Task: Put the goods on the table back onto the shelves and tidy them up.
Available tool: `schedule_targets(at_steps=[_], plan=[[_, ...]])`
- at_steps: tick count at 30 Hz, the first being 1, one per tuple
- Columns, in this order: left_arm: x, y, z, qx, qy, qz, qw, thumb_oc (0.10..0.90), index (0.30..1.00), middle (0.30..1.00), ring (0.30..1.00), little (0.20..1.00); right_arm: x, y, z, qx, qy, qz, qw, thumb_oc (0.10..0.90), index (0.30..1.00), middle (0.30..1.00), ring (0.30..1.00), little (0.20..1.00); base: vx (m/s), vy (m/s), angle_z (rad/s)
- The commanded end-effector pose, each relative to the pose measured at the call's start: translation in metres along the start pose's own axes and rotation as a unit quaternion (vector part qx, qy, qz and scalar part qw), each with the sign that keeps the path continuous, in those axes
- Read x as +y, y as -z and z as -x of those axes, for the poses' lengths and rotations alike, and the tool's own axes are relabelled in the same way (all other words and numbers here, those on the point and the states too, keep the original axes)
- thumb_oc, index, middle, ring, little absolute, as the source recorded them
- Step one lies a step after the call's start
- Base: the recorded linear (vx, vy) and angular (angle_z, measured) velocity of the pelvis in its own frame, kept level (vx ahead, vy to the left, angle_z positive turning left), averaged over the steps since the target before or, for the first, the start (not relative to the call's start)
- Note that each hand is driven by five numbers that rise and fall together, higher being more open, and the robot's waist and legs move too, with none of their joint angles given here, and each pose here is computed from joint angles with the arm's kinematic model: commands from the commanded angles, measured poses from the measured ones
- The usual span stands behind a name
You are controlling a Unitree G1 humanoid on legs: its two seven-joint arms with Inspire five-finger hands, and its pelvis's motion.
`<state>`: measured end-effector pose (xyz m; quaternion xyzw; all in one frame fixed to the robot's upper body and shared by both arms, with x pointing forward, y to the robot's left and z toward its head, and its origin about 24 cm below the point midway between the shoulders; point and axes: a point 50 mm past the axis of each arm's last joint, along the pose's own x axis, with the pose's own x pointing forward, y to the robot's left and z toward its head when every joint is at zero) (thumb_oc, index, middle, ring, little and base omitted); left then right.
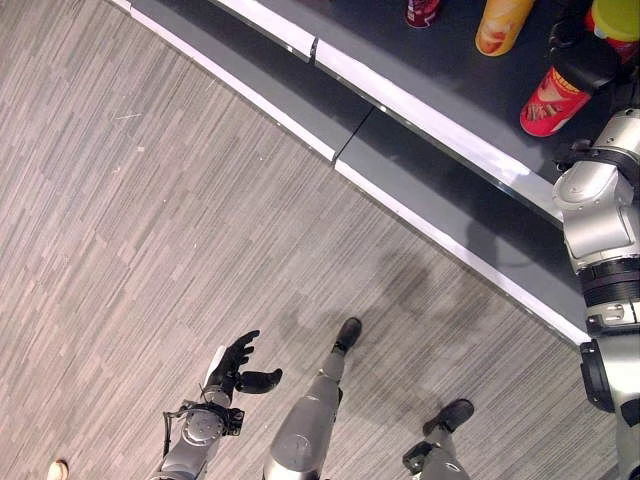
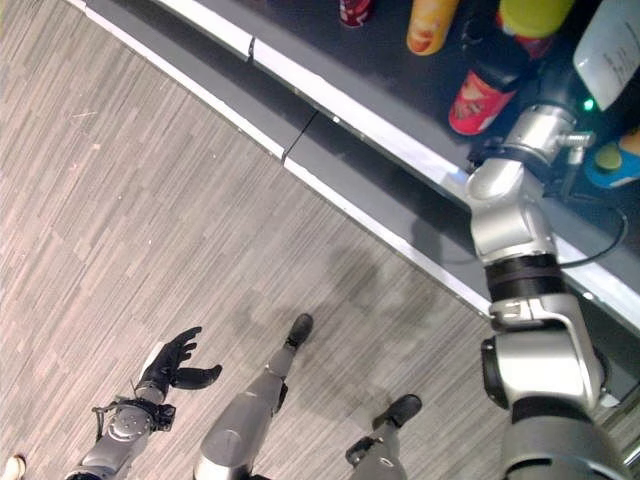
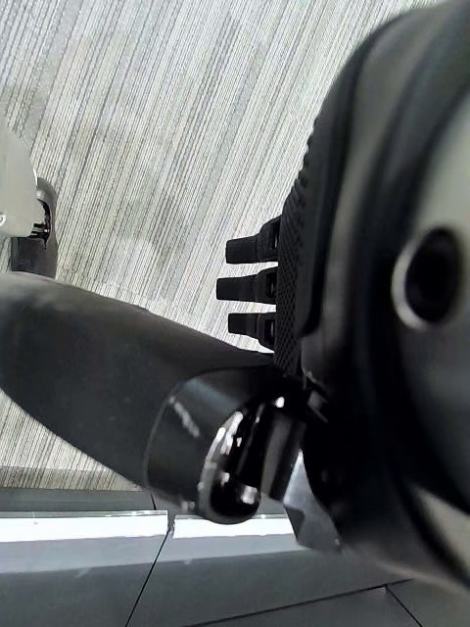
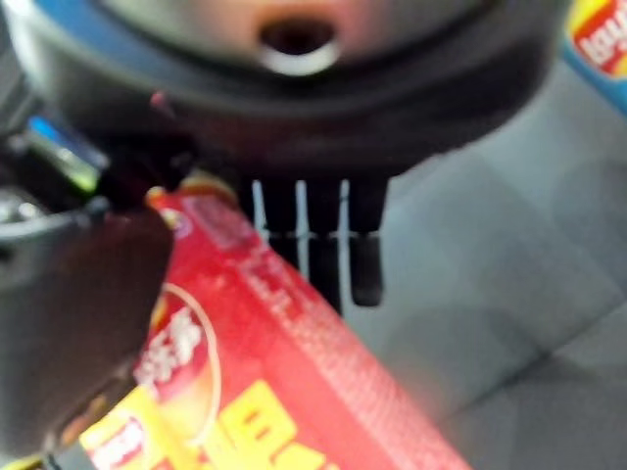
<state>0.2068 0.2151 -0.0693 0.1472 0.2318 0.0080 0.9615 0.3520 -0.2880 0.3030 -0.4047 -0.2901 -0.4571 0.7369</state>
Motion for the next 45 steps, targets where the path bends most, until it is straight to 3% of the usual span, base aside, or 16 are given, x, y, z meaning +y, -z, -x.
schedule_targets(at_steps=[1,6,7,8,23,28,31,33,34,35,36,37,38,41,43,45], plan=[[0.013,0.004,0.005,-0.006,-0.008,-0.037,0.999,0.800,0.900,0.900,0.900,0.900,-0.046,-0.031,-0.040,-0.085,0.108,-0.008,0.990,0.400,0.300,0.300,0.300,0.300,0.00,0.000,0.00],[0.014,0.003,0.005,-0.009,-0.009,-0.040,0.999,0.800,0.900,0.900,0.900,0.900,-0.046,-0.026,-0.044,-0.078,0.103,0.002,0.992,0.400,0.300,0.300,0.300,0.300,0.02,-0.012,0.00],[0.014,0.003,0.005,-0.008,-0.010,-0.038,0.999,0.800,0.900,0.900,0.900,0.900,-0.045,-0.026,-0.043,-0.076,0.099,0.002,0.992,0.631,0.646,0.646,0.646,0.646,0.00,0.000,0.00],[0.015,0.003,0.005,-0.007,-0.010,-0.038,0.999,0.800,0.900,0.900,0.900,0.900,-0.044,-0.024,-0.044,-0.069,0.094,0.003,0.993,0.800,0.900,0.900,0.900,0.900,0.09,-0.066,-0.02],[0.017,0.005,0.003,0.005,-0.016,-0.040,0.999,0.800,0.900,0.900,0.900,0.900,-0.052,-0.040,-0.035,-0.096,0.123,-0.060,0.986,0.800,0.900,0.900,0.900,0.900,-0.02,0.011,0.00],[0.025,0.014,0.005,0.027,-0.029,-0.049,0.998,0.800,0.900,0.900,0.900,0.900,-0.062,-0.041,-0.015,-0.131,0.144,-0.066,0.979,0.800,0.900,0.900,0.900,0.900,0.02,-0.009,0.00],[0.032,0.025,0.008,0.056,-0.043,-0.049,0.996,0.800,0.900,0.900,0.900,0.900,-0.055,-0.042,0.018,-0.142,0.076,-0.149,0.976,0.800,0.900,0.900,0.900,0.900,0.01,-0.009,-0.17],[0.036,0.033,0.012,0.076,-0.047,-0.046,0.995,0.800,0.900,0.900,0.900,0.900,-0.041,-0.040,0.052,-0.114,-0.029,-0.275,0.954,0.800,0.900,0.900,0.900,0.900,0.04,-0.004,-0.27],[0.037,0.038,0.015,0.090,-0.044,-0.046,0.994,0.800,0.900,0.900,0.900,0.900,-0.033,-0.037,0.072,-0.091,-0.100,-0.348,0.928,0.800,0.900,0.900,0.900,0.900,0.08,0.013,-0.55],[0.044,0.056,0.023,0.131,-0.040,-0.037,0.990,0.800,0.900,0.900,0.900,0.900,-0.022,-0.021,0.114,-0.032,-0.223,-0.454,0.862,0.800,0.900,0.900,0.900,0.900,0.11,0.027,-0.62],[0.049,0.071,0.031,0.166,-0.043,-0.026,0.985,0.800,0.900,0.900,0.900,0.900,-0.011,-0.001,0.152,0.037,-0.318,-0.506,0.801,0.800,0.900,0.900,0.900,0.900,0.14,0.055,-0.56],[0.049,0.079,0.036,0.179,-0.043,-0.010,0.983,0.800,0.900,0.900,0.900,0.900,-0.011,0.016,0.182,0.083,-0.365,-0.514,0.771,0.800,0.900,0.900,0.900,0.900,0.09,0.050,-0.58],[0.049,0.079,0.036,0.179,-0.043,-0.011,0.983,0.800,0.900,0.900,0.900,0.900,-0.011,0.016,0.182,0.084,-0.365,-0.514,0.771,0.800,0.900,0.900,0.900,0.900,0.08,0.067,-0.90],[0.042,0.090,0.043,0.195,-0.038,0.017,0.980,0.800,0.900,0.900,0.900,0.900,-0.010,0.054,0.267,0.242,-0.459,-0.516,0.682,0.800,0.900,0.900,0.900,0.900,0.10,0.059,-0.71],[0.040,0.092,0.044,0.199,-0.037,0.021,0.979,0.800,0.900,0.900,0.900,0.900,-0.013,0.059,0.278,0.260,-0.473,-0.502,0.676,0.800,0.900,0.900,0.900,0.900,0.05,0.000,-0.65],[0.037,0.093,0.042,0.199,-0.030,0.026,0.979,0.800,0.900,0.900,0.900,0.900,-0.016,0.082,0.313,0.313,-0.527,-0.432,0.662,0.800,0.900,0.900,0.900,0.900,0.03,-0.032,-0.51]])
